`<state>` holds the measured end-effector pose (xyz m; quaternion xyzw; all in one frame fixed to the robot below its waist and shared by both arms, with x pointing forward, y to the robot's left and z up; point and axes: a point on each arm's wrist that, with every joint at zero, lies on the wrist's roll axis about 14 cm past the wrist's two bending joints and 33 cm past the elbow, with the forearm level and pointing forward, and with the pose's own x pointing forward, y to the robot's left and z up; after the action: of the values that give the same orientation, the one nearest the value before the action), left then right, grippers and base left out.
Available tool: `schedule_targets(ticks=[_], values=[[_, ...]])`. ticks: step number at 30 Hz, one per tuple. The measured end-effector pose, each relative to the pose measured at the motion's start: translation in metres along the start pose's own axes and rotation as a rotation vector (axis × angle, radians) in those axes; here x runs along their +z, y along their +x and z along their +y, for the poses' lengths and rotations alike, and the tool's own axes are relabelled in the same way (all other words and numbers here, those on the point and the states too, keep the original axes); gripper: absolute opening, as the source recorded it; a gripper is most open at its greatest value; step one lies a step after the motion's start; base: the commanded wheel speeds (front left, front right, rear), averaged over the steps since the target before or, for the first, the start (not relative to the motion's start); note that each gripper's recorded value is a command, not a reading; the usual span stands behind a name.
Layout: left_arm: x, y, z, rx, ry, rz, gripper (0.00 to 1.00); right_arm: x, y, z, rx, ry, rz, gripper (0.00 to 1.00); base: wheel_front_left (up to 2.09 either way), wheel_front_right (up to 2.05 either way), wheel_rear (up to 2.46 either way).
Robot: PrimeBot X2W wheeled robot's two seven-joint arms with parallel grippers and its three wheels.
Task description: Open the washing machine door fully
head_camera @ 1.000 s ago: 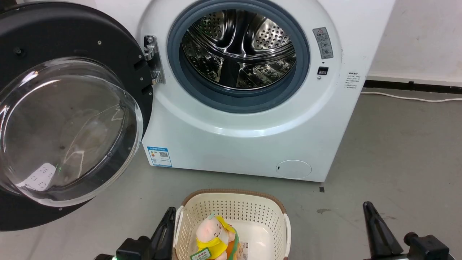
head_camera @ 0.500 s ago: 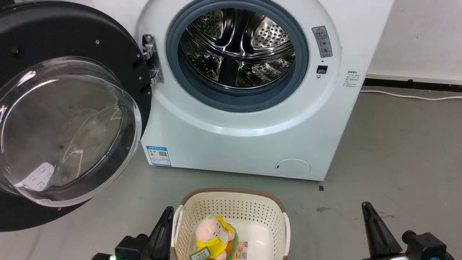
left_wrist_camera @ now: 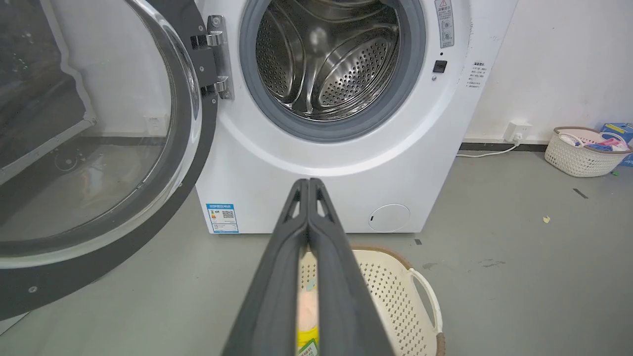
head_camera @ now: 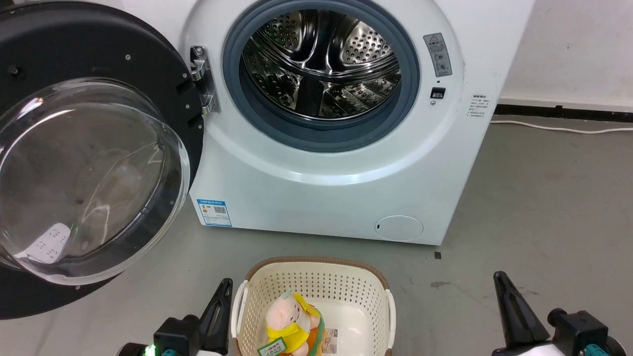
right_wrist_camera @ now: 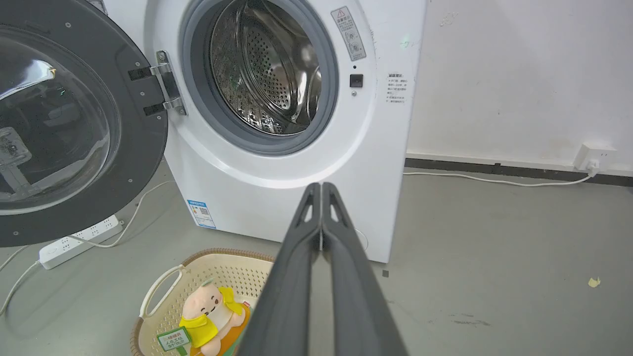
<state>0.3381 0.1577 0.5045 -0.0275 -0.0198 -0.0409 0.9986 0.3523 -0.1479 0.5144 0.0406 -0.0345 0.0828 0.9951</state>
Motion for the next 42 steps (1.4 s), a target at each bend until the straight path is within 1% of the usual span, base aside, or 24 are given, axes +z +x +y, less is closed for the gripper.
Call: schedule_targets(ticks=[42], values=[[0.007, 0.015, 0.008, 0.029, 0.044, 0.025, 0.00, 0.000, 0.004, -0.006, -0.012, -0.051, 0.052, 0.00, 0.00, 0.00, 0.00]])
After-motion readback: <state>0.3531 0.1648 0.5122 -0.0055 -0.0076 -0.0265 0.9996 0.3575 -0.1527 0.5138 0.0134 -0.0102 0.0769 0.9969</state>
